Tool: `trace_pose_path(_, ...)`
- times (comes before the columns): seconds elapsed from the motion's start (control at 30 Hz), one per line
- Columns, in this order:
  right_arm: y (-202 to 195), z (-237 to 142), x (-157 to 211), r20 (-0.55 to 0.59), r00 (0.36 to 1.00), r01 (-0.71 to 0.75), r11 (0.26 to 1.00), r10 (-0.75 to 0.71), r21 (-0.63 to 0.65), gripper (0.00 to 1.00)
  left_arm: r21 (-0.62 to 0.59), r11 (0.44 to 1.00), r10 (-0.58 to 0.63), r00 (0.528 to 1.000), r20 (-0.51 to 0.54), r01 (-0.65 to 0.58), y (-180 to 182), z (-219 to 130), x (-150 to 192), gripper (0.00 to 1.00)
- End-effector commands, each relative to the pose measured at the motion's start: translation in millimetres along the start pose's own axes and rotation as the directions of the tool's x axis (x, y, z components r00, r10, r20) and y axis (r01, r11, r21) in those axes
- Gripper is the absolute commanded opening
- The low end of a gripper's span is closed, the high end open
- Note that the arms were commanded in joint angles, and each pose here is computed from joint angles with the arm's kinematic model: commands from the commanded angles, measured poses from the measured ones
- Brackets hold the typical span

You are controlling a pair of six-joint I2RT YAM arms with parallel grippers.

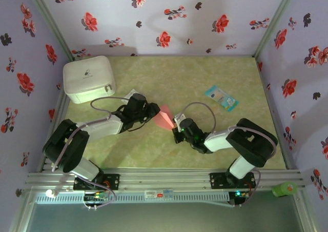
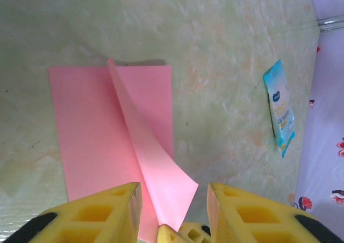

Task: Fold a paper plane with a square sheet of paper (pick it up from the middle)
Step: Fourth fold the wing at the center of the table.

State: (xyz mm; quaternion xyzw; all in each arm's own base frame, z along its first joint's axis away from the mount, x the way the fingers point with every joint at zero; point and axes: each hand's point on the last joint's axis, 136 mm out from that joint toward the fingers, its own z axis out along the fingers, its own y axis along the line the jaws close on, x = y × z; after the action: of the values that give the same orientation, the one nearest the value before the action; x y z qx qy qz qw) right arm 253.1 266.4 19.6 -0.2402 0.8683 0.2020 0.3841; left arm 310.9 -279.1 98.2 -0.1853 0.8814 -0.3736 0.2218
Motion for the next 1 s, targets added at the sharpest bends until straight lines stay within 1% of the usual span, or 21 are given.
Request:
trace_pose_path(0.0,8,4,3,-0.047,0.992,-0.118,0.989,0.114,-0.088,0.04,-0.022,1.0,0.021,0.999,0.028,-0.02,5,-7,-6,0.37)
trace_pose_path(0.13,12,6,3,-0.09,0.979,-0.192,0.971,0.18,-0.144,0.04,-0.02,1.0,0.022,1.0,0.022,-0.021,5,-6,-5,0.37)
trace_pose_path(0.37,15,9,5,-0.132,0.969,-0.229,0.96,0.209,-0.162,0.05,-0.018,1.0,0.018,1.0,0.013,-0.018,6,-4,-3,0.37)
trace_pose_path(0.57,14,9,5,-0.172,0.945,-0.306,0.936,0.277,-0.173,0.05,-0.01,1.0,0.02,1.0,0.003,-0.02,7,-3,0,0.36)
trace_pose_path(0.73,23,9,4,-0.263,0.911,-0.377,0.901,0.319,-0.215,0.05,0.01,1.0,0.027,1.0,-0.01,-0.027,5,-1,2,0.31)
trace_pose_path(0.87,28,11,6,-0.331,0.878,-0.426,0.879,0.345,-0.216,0.05,0.023,0.999,0.046,0.999,-0.026,-0.046,2,1,5,0.22)
trace_pose_path(0.97,27,13,6,-0.36,0.849,-0.478,0.853,0.387,-0.21,0.05,0.024,0.998,0.055,0.998,-0.04,-0.054,2,5,6,0.17)
